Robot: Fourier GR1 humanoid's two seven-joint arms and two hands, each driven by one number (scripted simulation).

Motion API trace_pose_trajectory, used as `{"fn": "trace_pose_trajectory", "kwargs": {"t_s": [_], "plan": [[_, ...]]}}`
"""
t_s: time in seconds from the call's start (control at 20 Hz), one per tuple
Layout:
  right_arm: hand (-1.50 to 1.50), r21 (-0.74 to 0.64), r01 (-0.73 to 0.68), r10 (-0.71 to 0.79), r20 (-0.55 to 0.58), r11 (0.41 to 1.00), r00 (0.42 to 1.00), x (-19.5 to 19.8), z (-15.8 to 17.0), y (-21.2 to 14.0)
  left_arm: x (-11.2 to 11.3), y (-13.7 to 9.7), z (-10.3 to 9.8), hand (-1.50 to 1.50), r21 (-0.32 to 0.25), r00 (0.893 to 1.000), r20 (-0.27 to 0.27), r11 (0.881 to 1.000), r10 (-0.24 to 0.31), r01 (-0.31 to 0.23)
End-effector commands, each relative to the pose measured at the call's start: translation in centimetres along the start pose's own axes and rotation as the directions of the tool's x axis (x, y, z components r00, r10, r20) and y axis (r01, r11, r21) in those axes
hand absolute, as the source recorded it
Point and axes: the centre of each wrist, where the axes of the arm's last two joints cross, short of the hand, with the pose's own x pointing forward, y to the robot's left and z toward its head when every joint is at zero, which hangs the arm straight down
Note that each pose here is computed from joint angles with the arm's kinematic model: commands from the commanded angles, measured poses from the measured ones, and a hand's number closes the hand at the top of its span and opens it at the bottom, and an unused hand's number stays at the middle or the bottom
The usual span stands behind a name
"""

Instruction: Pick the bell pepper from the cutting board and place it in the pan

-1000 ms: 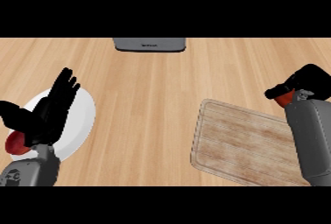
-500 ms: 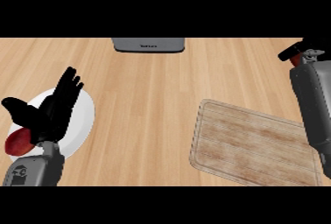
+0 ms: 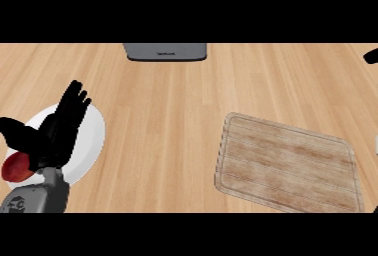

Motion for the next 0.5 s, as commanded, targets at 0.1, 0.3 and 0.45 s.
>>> {"fn": "trace_pose_trajectory", "kwargs": {"t_s": [0.1,0.3,0.45], "plan": [[1.50,-0.075,0.048,-0.057,-0.128,0.996,0.990,-6.6,-3.9,1.7,-0.9,1.3,-0.4,0.00,0.006,1.000,-0.008,1.000,-0.015,0.015],[1.50,-0.089,0.081,-0.094,-0.153,0.993,0.984,-11.3,-5.0,1.3,-0.5,-0.3,0.7,0.00,0.020,1.000,-0.001,1.000,-0.011,0.011],[1.50,-0.112,0.095,-0.115,-0.192,0.989,0.975,-14.1,-6.5,3.3,0.2,-2.0,-0.9,0.00,0.009,1.000,0.016,1.000,0.002,-0.002]]}}
